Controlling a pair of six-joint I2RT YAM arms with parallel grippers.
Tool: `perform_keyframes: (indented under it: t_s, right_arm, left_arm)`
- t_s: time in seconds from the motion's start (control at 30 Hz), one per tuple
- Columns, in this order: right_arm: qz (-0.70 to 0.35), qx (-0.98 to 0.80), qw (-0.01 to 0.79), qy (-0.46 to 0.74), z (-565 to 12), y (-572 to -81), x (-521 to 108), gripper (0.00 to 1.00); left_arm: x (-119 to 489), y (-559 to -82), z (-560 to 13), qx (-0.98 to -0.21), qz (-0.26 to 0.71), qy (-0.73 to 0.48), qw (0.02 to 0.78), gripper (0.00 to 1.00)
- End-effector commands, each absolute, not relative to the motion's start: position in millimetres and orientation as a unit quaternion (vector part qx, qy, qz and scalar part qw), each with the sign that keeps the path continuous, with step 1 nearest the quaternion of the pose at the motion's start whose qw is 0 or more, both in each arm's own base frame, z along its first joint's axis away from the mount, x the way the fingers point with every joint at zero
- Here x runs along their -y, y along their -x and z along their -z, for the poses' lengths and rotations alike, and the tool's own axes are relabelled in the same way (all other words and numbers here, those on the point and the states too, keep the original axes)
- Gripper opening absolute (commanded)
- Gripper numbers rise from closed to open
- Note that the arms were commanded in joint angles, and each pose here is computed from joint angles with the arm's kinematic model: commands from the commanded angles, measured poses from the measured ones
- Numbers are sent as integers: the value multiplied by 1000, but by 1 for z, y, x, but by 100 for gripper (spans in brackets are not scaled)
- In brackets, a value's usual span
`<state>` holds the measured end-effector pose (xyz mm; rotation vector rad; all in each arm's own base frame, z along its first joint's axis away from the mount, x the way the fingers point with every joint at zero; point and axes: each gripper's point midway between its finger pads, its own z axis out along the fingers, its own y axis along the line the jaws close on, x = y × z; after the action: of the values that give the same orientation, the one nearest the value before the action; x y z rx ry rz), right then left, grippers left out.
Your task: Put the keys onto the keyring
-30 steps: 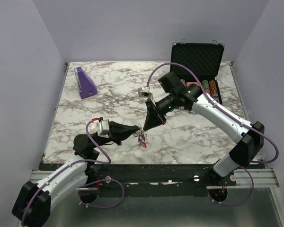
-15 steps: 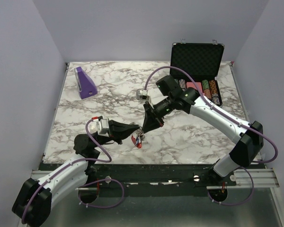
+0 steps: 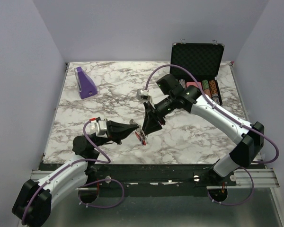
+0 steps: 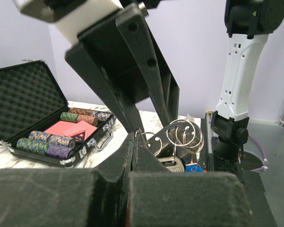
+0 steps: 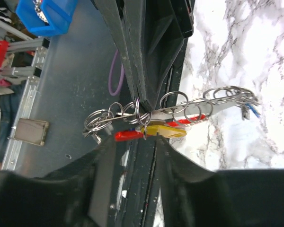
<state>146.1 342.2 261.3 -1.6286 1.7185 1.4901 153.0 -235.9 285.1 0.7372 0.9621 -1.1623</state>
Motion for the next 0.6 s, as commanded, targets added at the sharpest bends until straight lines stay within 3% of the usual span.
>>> perform_keyframes:
  t_s: [0.0, 0.23, 0.57]
  right_arm:
    - [-517, -569, 203, 607, -286, -144, -330, 53]
    - [-533, -538, 204, 621, -286, -140, -332, 53]
    - [-528, -547, 210, 615, -279, -151, -350, 38]
  left_arm:
    - [238, -139, -280, -416, 525, -360, 649, 0]
    - [238, -140, -282, -419, 526, -356, 649, 0]
    - [240, -145, -281, -425, 530, -345, 647, 0]
